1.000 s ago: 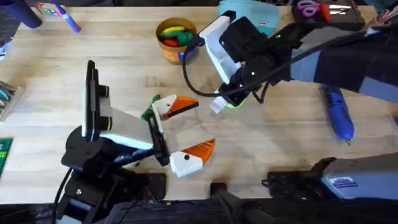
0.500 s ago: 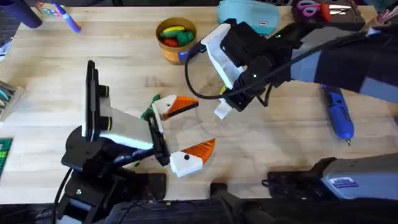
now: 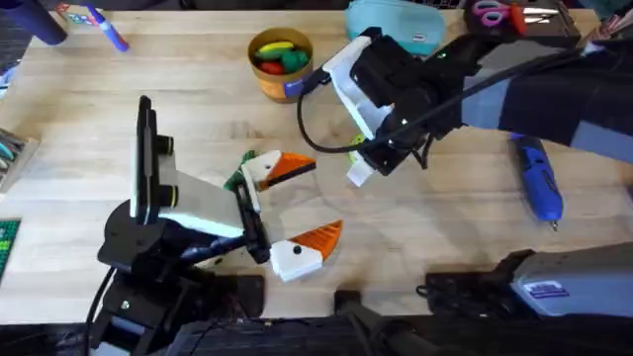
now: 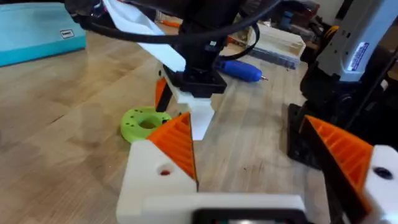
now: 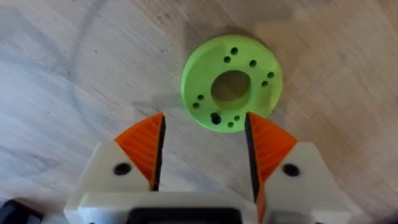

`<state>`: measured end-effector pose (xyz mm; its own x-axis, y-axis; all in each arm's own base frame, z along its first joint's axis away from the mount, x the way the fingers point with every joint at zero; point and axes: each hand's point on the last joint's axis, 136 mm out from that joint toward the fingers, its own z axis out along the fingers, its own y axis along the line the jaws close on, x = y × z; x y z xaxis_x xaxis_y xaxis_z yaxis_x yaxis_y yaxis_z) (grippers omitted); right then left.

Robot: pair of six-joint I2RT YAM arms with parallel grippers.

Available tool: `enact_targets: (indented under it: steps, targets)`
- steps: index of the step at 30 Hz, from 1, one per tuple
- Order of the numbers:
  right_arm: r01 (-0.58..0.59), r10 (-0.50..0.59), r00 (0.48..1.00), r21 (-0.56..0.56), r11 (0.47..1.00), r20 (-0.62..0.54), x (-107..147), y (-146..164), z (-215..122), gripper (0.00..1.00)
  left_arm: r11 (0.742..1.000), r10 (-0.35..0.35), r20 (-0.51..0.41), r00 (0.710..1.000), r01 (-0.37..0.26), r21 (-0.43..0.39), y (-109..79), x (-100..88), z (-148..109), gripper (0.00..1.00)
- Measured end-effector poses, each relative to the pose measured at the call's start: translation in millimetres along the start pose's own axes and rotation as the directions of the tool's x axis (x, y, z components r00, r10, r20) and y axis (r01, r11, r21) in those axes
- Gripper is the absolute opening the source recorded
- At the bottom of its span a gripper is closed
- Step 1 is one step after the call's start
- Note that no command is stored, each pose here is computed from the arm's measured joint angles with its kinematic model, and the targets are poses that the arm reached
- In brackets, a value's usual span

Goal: Pick up the gripper from the table and insert it into the empty holder that is missing its gripper. Then pick up a screw, insert it into the mounting hole, and use the screwdriver to tighten it. Finally, clean up the table by picking up the vegetable and placing it into the bucket.

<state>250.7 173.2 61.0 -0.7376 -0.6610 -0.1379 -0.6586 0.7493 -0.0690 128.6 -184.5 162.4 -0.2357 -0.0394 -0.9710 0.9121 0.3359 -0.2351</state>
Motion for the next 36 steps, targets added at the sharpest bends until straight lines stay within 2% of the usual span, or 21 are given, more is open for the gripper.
enact_targets:
  steps: [2, 4, 7, 10, 11, 15, 22, 36]
  targets:
    - [-0.001, 0.001, 1.000, 0.000, 1.000, -0.009, 1, 0, 3, 0.630, 1.000, 0.000, 0.000, 1.000, 0.000, 0.000, 0.0, 0.0, 0, 0.989]
    - [-0.006, 0.006, 1.000, -0.001, 1.000, -0.023, 2, 0, 6, 0.479, 1.000, 0.000, 0.000, 1.000, 0.000, 0.000, 0.0, 0.0, 0, 0.989]
    - [-0.010, 0.010, 1.000, 0.007, 1.000, -0.027, 2, -1, 8, 0.351, 1.000, 0.000, 0.000, 1.000, 0.000, 0.000, 0.0, 0.0, 0, 0.989]
    - [-0.012, 0.013, 1.000, 0.011, 1.000, -0.017, -1, -2, 8, 0.178, 1.000, 0.000, 0.000, 1.000, 0.000, 0.000, 0.0, 0.0, 0, 0.989]
    - [-0.014, 0.014, 1.000, 0.011, 1.000, -0.014, -2, -2, 7, 0.160, 1.000, 0.000, 0.000, 1.000, 0.000, 0.000, 0.0, 0.0, 0, 0.989]
    - [-0.016, 0.016, 1.000, 0.012, 1.000, -0.011, -2, -2, 7, 0.167, 1.000, 0.000, 0.000, 1.000, 0.000, 0.000, 0.0, 0.0, 0, 0.989]
    - [-0.015, 0.015, 1.000, 0.015, 1.000, -0.002, -5, -3, 7, 0.360, 1.000, 0.000, 0.000, 1.000, 0.000, 0.000, 0.0, 0.0, 0, 0.989]
    - [-0.019, 0.018, 0.999, 0.019, 1.000, 0.043, -19, -4, 1, 0.400, 1.000, 0.000, 0.000, 1.000, 0.000, 0.000, 0.0, 0.0, 0, 0.989]
